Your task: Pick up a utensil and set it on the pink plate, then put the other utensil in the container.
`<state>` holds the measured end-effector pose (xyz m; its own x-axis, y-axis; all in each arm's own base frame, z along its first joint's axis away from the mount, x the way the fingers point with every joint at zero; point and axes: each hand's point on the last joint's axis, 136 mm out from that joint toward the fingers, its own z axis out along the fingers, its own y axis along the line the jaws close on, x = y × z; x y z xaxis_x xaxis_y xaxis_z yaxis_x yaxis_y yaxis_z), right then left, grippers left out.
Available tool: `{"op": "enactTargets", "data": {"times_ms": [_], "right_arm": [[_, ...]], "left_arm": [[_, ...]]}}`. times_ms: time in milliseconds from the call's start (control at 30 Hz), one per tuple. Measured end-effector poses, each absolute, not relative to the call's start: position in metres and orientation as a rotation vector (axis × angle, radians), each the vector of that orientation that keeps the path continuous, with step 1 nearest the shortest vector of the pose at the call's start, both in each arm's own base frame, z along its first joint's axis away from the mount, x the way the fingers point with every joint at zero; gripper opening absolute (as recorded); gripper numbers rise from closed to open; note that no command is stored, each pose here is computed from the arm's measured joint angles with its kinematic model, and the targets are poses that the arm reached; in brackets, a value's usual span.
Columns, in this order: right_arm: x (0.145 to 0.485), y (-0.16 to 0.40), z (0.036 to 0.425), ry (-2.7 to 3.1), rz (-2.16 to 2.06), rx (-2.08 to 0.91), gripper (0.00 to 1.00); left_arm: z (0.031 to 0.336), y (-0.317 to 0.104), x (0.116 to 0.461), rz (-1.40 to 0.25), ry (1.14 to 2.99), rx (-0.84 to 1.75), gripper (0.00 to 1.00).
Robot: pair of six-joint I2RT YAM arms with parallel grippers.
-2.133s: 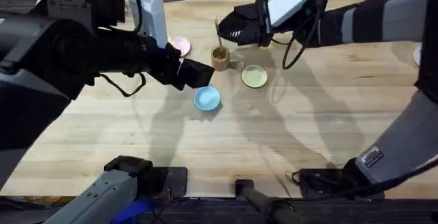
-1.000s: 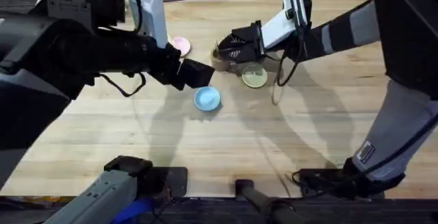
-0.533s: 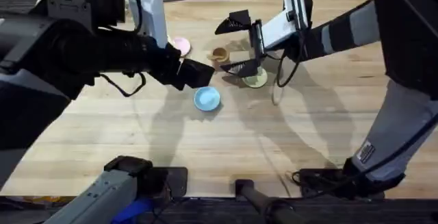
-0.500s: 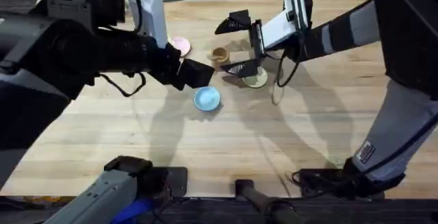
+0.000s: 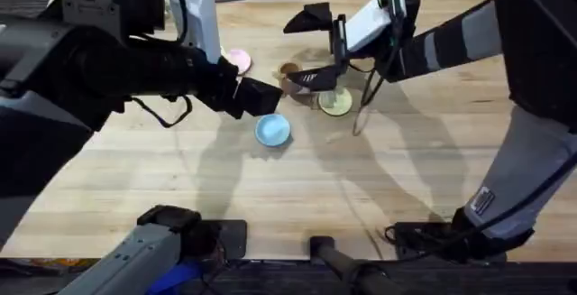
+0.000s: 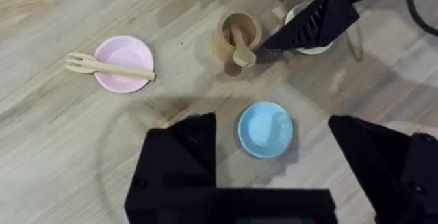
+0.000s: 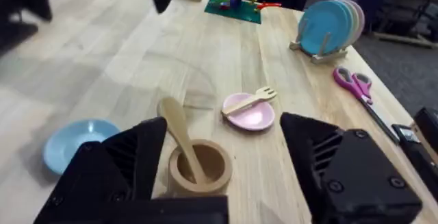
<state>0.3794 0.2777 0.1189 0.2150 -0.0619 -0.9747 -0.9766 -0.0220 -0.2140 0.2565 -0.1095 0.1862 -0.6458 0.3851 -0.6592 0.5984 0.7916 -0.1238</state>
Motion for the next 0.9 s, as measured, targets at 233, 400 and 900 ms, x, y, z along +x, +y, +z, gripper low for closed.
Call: {"op": "enactTargets", "data": {"times_ms": [233, 400, 900], "right_arm": [[0.381, 0.274, 0.154, 1.169, 1.069, -1.295, 0.996], [0.387, 0.267, 0.176, 1.307, 1.049, -1.215, 0.996], [0.338, 0.233, 0.214, 1.767, 1.009, -1.060, 0.996]], "left_arm": [[0.186, -0.110, 0.256, -0.441, 2.346, 0.726, 0.995], [0.186, -0.110, 0.256, -0.441, 2.346, 0.726, 0.995], [0.186, -0.110, 0.256, -0.441, 2.346, 0.725, 0.995]]}}
